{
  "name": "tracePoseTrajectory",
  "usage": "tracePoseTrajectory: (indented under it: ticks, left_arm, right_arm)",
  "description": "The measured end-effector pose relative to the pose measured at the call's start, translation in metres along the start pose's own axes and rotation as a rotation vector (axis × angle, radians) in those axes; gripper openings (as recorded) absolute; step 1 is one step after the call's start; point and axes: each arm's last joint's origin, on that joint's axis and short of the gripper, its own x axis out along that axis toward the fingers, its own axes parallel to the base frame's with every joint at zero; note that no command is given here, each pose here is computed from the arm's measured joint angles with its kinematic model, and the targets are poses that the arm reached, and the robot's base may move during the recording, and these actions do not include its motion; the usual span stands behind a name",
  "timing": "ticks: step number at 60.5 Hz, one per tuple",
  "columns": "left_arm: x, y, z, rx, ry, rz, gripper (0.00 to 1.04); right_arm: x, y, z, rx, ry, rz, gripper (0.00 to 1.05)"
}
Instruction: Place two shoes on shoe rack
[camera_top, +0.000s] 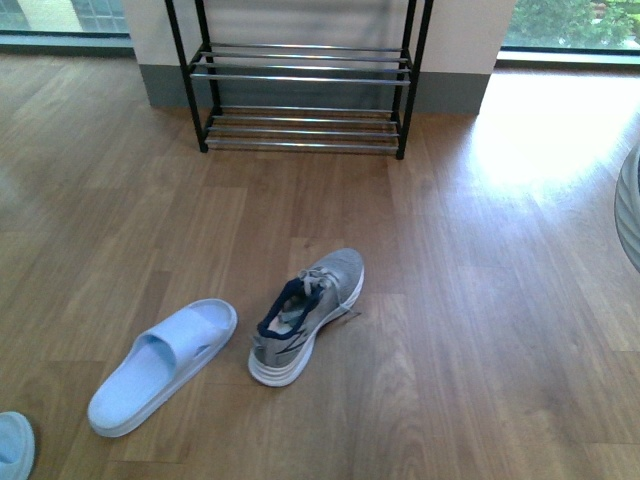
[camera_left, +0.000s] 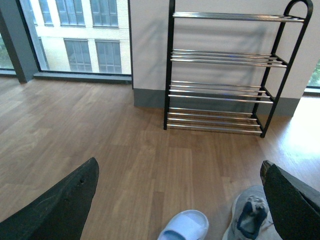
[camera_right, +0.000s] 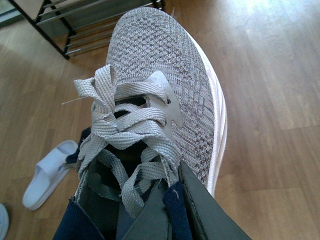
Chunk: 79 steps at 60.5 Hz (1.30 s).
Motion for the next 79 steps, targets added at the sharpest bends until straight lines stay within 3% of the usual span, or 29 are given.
tracePoseTrajectory:
  ticks: [22,29,38,44,52,61,79]
  left_arm:
    - [0.000,0.000,0.000,-0.001,0.003,0.003,0.95]
    - [0.008,-0.003,0.001,0.079,0.354,0.165,0.95]
    - [0.073,-0.018,0.015,0.249,0.440,0.119,0.95]
    - [0.119,-0.034,0.011,0.366,0.479,0.052,0.95]
    - [0.169,-0.060,-0.028,0.529,0.651,-0.068,0.95]
    - [0.227,-0.099,-0.099,0.696,0.849,-0.184,0.95]
    - [0.261,-0.129,-0.203,0.864,1.060,-0.254,0.95]
  right_arm:
    - [0.000,-0.001,0.000,0.002,-0.001,-0.018,0.01]
    - [0.000,-0.001,0.000,0.001,-0.001,-0.009,0.01]
    - [0.000,0.000,0.000,0.001,0.001,-0.005,0.01]
    - [0.000,0.000,0.000,0.001,0.000,-0.006,0.01]
    - [0.000,0.000,0.000,0.001,0.000,-0.006,0.01]
    - [0.000,0.000,0.000,0.001,0.001,-0.005,0.01]
    - [0.000,0.000,0.000,0.001,0.000,-0.005,0.01]
